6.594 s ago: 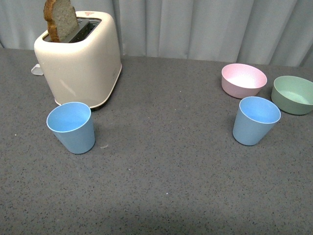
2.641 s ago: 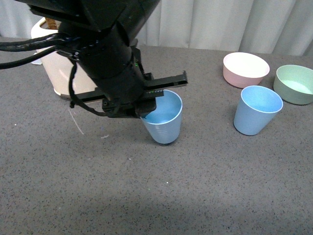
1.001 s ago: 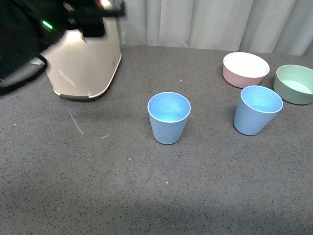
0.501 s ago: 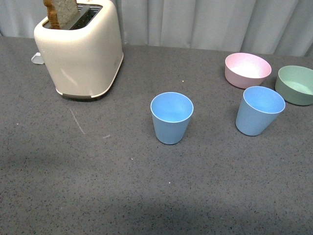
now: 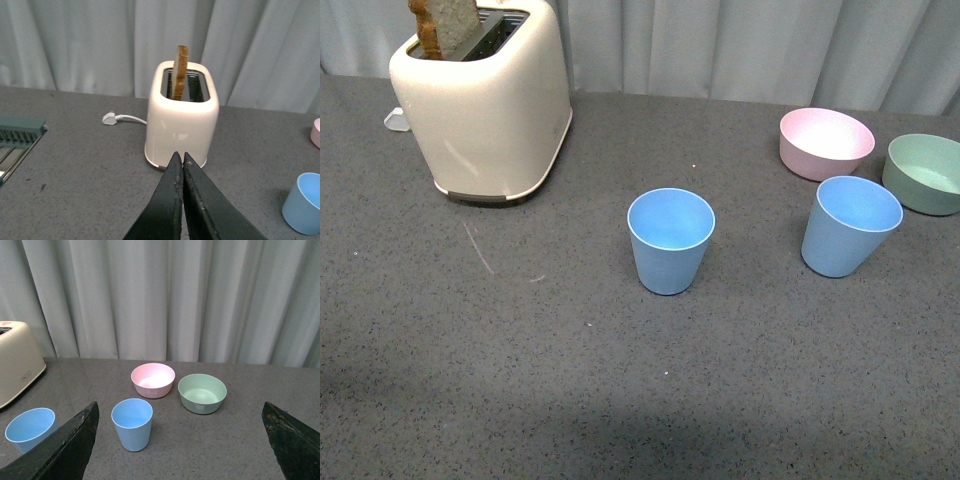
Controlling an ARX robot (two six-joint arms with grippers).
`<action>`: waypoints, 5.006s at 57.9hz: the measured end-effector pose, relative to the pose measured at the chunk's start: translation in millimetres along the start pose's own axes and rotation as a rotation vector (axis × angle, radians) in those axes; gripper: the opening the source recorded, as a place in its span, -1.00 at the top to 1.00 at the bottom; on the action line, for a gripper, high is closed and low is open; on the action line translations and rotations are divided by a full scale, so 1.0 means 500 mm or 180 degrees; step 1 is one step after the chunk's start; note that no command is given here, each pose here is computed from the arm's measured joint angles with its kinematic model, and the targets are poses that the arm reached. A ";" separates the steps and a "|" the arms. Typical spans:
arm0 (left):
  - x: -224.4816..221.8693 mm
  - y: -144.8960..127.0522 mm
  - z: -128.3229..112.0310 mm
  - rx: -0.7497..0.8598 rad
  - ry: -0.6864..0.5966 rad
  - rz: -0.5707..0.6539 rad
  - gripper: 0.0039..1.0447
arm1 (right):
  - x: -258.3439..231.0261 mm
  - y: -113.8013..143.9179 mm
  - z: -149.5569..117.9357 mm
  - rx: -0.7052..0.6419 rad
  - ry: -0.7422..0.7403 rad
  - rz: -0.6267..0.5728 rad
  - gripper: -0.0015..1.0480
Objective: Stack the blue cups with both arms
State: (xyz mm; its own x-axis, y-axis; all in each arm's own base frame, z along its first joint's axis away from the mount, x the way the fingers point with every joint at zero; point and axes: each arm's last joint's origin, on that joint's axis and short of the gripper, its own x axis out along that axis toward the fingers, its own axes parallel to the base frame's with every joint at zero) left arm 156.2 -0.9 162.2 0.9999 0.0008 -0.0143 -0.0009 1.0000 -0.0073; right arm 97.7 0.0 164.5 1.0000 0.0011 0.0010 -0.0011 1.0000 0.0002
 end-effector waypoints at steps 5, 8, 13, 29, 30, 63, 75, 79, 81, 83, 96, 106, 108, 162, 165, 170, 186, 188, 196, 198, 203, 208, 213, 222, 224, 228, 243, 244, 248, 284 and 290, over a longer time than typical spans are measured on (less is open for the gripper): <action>-0.011 0.001 0.001 0.0000 -0.0010 -0.0003 0.93 | 0.000 0.000 0.000 0.0000 0.0000 -0.0001 -0.81; -0.020 0.001 0.002 0.0000 -0.0010 -0.0013 0.93 | 0.000 0.000 0.000 0.0000 0.0000 -0.0001 -0.81; -0.029 0.001 0.008 0.0000 -0.0048 -0.0010 0.93 | 0.000 0.000 0.000 0.0000 0.0000 0.0000 -0.81; -0.055 0.001 0.018 0.0000 -0.0099 -0.0010 0.93 | 0.000 0.000 0.000 0.0000 0.0000 0.0000 -0.81; -0.056 0.001 0.019 0.0000 -0.0101 -0.0010 0.93 | 0.000 0.000 0.000 0.0000 0.0000 0.0000 -0.81; -0.086 0.001 0.021 0.0000 -0.0119 -0.0011 0.93 | 0.000 0.000 0.000 0.0000 0.0000 0.0000 -0.81; -0.094 0.001 0.020 0.0000 -0.0119 -0.0011 0.93 | 0.000 0.000 0.000 0.0000 0.0000 0.0000 -0.81; -0.097 0.001 0.020 0.0000 -0.0118 -0.0011 0.93 | 0.000 0.000 0.000 0.0000 0.0000 0.0000 -0.81; -0.106 0.001 0.013 0.0001 -0.0038 -0.0011 0.93 | 0.000 0.000 0.000 0.0000 0.0000 0.0000 -0.81; -0.113 0.001 0.010 0.0001 -0.0014 -0.0011 0.93 | 0.000 0.000 0.000 0.0000 0.0000 0.0000 -0.81; -0.119 0.001 0.013 -0.0002 -0.0096 -0.0012 0.89 | 0.000 0.000 0.000 0.0000 0.0000 0.0000 -0.81; -0.119 0.001 0.014 0.0000 -0.0099 -0.0012 0.27 | 0.000 0.000 0.000 0.0000 0.0000 0.0000 -0.81; -0.119 0.001 0.014 0.0000 -0.0098 -0.0012 0.17 | 0.000 0.000 0.000 -0.0001 0.0000 0.0000 -0.81; -0.119 0.001 0.014 0.0007 -0.0099 -0.0012 -0.88 | 0.394 -0.015 -0.055 -0.0189 0.2152 0.0038 -0.81; -0.119 0.001 0.014 0.0007 -0.0099 -0.0012 -0.88 | 0.419 -0.008 -0.064 -0.0064 0.2281 0.0028 -0.81; -0.119 0.001 0.014 0.0007 -0.0099 -0.0012 -0.88 | 0.450 0.001 -0.076 0.0073 0.2476 -0.0009 -0.81; -0.119 0.001 0.014 0.0007 -0.0099 -0.0012 -0.88 | 0.518 0.034 -0.135 0.0414 0.3073 -0.0114 -0.81; -0.119 0.001 0.014 0.0007 -0.0099 -0.0012 -0.88 | 0.524 0.036 -0.143 0.0430 0.3118 -0.0130 -0.80; -0.119 0.001 0.014 0.0007 -0.0099 -0.0012 -0.88 | 0.539 0.042 -0.158 0.0517 0.3208 -0.0177 -0.31; -0.119 0.001 0.014 0.0007 -0.0099 -0.0012 -0.88 | 0.541 0.043 -0.158 0.0526 0.3211 -0.0181 -0.21; -0.119 0.001 0.014 0.0007 -0.0099 -0.0012 -0.88 | 0.543 0.045 -0.157 0.0554 0.3216 -0.0193 0.03; -0.119 0.001 0.014 0.0007 -0.0099 -0.0012 -0.88 | 0.545 0.045 -0.155 0.0574 0.3244 -0.0207 0.27; -0.119 0.001 0.014 0.0007 -0.0099 -0.0012 -0.88 | 0.543 0.046 -0.156 0.0573 0.3307 -0.0230 0.57; -0.119 0.001 0.014 0.0007 -0.0099 -0.0012 -0.88 | 0.542 0.047 -0.154 0.0631 0.3334 -0.0201 0.99; -0.119 0.001 0.014 0.0007 -0.0099 -0.0012 -0.88 | 0.541 0.047 -0.153 0.0637 0.3332 -0.0199 0.98; -0.119 0.001 0.014 0.0007 -0.0099 -0.0012 -0.88 | 0.539 0.049 -0.147 0.0664 0.3358 -0.0151 0.98; -0.119 0.001 0.014 0.0007 -0.0099 -0.0012 -0.88 | 0.519 0.099 -0.055 0.0959 0.3237 0.0497 0.98; -0.119 0.001 0.014 0.0007 -0.0099 -0.0012 -0.88 | 0.517 0.103 -0.050 0.0968 0.3232 0.0535 0.98; -0.119 0.001 0.014 0.0007 -0.0099 -0.0012 -0.88 | 0.512 0.130 -0.024 0.1034 0.3210 0.0770 0.98; -0.119 0.001 0.014 0.0007 -0.0099 -0.0012 -0.88 | 0.490 0.265 0.000 0.0805 0.3256 0.1271 0.98; -0.119 0.001 0.014 0.0007 -0.0099 -0.0012 -0.88 | 0.491 0.267 -0.002 0.0757 0.3246 0.1249 0.93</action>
State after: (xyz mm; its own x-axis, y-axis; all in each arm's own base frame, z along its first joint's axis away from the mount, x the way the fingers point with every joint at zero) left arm 96.8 -0.2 169.8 0.9999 -0.0027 0.0170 0.0028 1.0000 -0.0051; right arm 343.1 133.7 163.7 0.4630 0.4254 -0.7776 -0.2077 0.9049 0.3714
